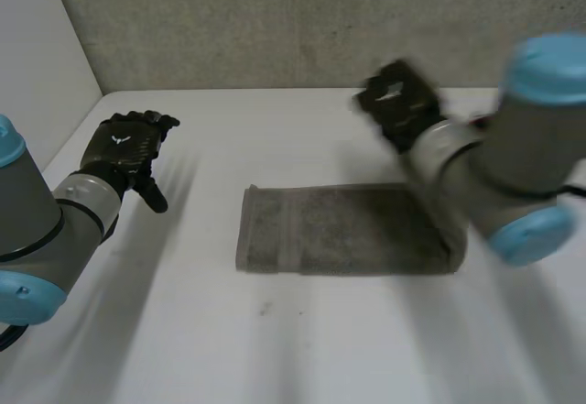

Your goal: Fold the towel.

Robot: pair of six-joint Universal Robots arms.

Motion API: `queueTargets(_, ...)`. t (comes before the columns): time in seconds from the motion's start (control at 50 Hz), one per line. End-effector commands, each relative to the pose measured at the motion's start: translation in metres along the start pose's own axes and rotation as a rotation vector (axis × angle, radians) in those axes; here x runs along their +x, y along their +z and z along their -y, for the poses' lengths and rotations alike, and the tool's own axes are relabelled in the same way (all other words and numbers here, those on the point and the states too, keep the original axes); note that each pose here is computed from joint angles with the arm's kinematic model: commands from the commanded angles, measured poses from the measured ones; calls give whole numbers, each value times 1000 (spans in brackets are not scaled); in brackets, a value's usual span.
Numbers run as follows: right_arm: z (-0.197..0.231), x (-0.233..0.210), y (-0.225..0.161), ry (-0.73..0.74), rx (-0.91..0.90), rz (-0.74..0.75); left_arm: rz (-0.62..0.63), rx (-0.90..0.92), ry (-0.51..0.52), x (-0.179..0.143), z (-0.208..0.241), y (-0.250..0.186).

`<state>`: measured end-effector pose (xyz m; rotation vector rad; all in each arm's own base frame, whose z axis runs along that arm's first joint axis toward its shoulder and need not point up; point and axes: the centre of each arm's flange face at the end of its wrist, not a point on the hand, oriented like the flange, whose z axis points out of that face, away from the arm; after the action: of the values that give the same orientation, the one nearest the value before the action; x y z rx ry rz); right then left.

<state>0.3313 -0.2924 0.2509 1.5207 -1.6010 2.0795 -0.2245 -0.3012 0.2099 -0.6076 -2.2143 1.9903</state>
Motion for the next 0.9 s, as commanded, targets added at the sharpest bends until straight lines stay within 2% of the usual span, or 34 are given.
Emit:
queueTargets(0.02, 45, -113, -14, -20, 121, 252, 0, 0, 0, 0, 0, 0)
queueTargets(0.1, 44, -166, -24, -45, 122, 374, 0, -3, 0, 0, -1, -1)
queueTargets(0.2, 35, -183, -25, -86, 108, 408, 0, -3, 0, 0, -1, -1)
queueTargets(0.34, 49, -157, -26, -52, 116, 337, -2, -2, 0, 1, -1, -1)
queueTargets(0.44, 50, -117, -31, 78, 89, 268, 0, 5, 1, 1, 0, 0)
queueTargets(0.48, 29, -84, -34, 193, 13, 211, 1, 10, 1, 0, 0, 0)
queueTargets(0.5, 29, -84, -34, 194, 12, 210, 1, 10, 1, 0, 0, 0)
queueTargets(0.54, 2, -68, -41, 301, -87, 179, -3, 9, 1, 2, 0, -1)
queueTargets(0.6, -16, -63, -44, 339, -146, 169, -4, 9, 1, 2, 0, -1)
queueTargets(0.64, -57, -57, -54, 387, -269, 153, -9, 10, 2, 4, 0, -1)
queueTargets(0.76, -108, -56, -68, 396, -383, 149, -13, 11, 3, 5, 0, -2)
queueTargets(0.9, -124, -47, -60, 306, -351, 101, -21, 8, 3, 8, -1, -3)
